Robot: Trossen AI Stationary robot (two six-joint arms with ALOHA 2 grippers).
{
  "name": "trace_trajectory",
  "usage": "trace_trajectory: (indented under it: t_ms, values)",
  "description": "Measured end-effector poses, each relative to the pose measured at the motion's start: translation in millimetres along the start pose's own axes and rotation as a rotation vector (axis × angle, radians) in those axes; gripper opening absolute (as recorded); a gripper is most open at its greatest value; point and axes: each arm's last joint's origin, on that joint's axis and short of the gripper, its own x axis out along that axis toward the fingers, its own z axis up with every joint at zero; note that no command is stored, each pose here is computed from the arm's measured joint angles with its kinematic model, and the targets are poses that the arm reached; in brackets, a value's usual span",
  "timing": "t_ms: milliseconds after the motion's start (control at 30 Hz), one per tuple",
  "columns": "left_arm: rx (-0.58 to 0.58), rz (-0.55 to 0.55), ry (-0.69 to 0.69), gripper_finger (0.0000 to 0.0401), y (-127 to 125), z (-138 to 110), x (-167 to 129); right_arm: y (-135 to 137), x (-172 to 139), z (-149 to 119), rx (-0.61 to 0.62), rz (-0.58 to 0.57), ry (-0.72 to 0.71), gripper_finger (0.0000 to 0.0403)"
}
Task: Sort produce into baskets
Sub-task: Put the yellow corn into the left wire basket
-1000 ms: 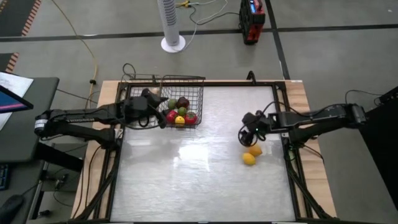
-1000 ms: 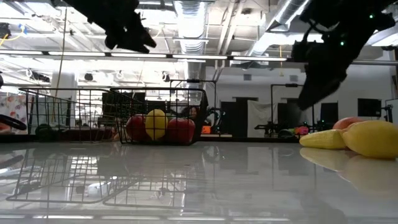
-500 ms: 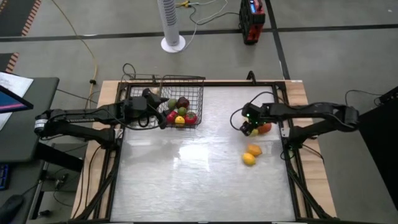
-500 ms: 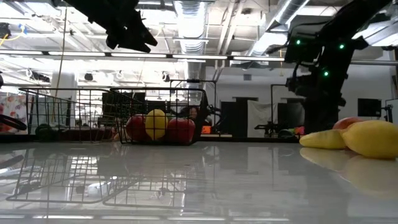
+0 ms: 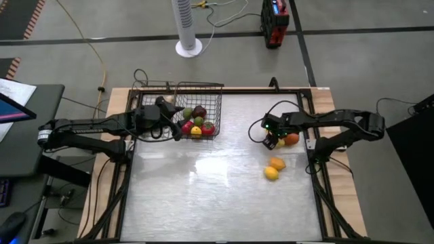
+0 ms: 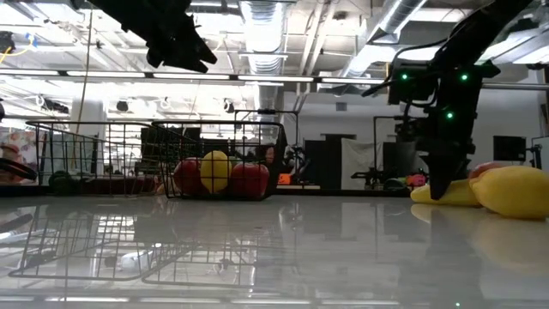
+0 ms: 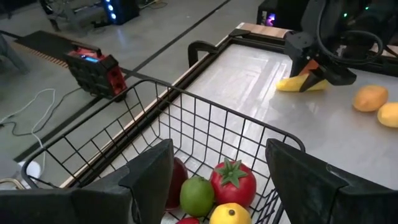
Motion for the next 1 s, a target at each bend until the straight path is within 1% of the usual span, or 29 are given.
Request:
trace_trajectory:
  t_ms: [100, 200, 300, 400, 500, 567, 633, 767, 900, 1000]
  values:
    - [-0.008, -0.011, 0.002, 0.0245, 0, 0, 0, 1, 0, 0, -0.021, 0.006, 0.002, 0.0191]
    - [-0.021, -0.067, 0.009, 0.0245, -2, 0, 0, 3, -2, 2, -0.045, 0.017, -0.002, 0.0177]
    - [-0.023, -0.157, 0.021, 0.0245, -4, -1, 0, 9, -8, 6, -0.08, 0.047, -0.027, 0.0178]
    - [-0.02, -0.273, 0.036, 0.0245, -10, -1, 2, 17, -21, 13, -0.118, 0.079, -0.096, 0.0182]
    - [-0.009, -0.384, 0.042, 0.0245, -21, -2, 6, 26, -37, 20, -0.159, 0.12, -0.181, 0.0181]
    - [-0.001, -0.436, 0.031, 0.0245, -31, -3, 11, 34, -51, 25, -0.204, 0.163, -0.271, 0.0181]
    - [0.009, -0.469, 0.026, 0.0245, -42, -5, 18, 44, -64, 28, -0.275, 0.237, -0.377, 0.0183]
    - [0.018, -0.516, -0.011, 0.0245, -62, -8, 33, 69, -94, 31, -0.414, 0.403, -0.661, 0.0189]
    - [0.004, -0.549, -0.056, 0.0245, -78, -11, 49, 89, -121, 31, -0.51, 0.499, -0.921, 0.019]
    - [-0.002, -0.566, -0.091, 0.0245, -87, -14, 58, 100, -136, 30, -0.546, 0.549, -1.083, 0.019]
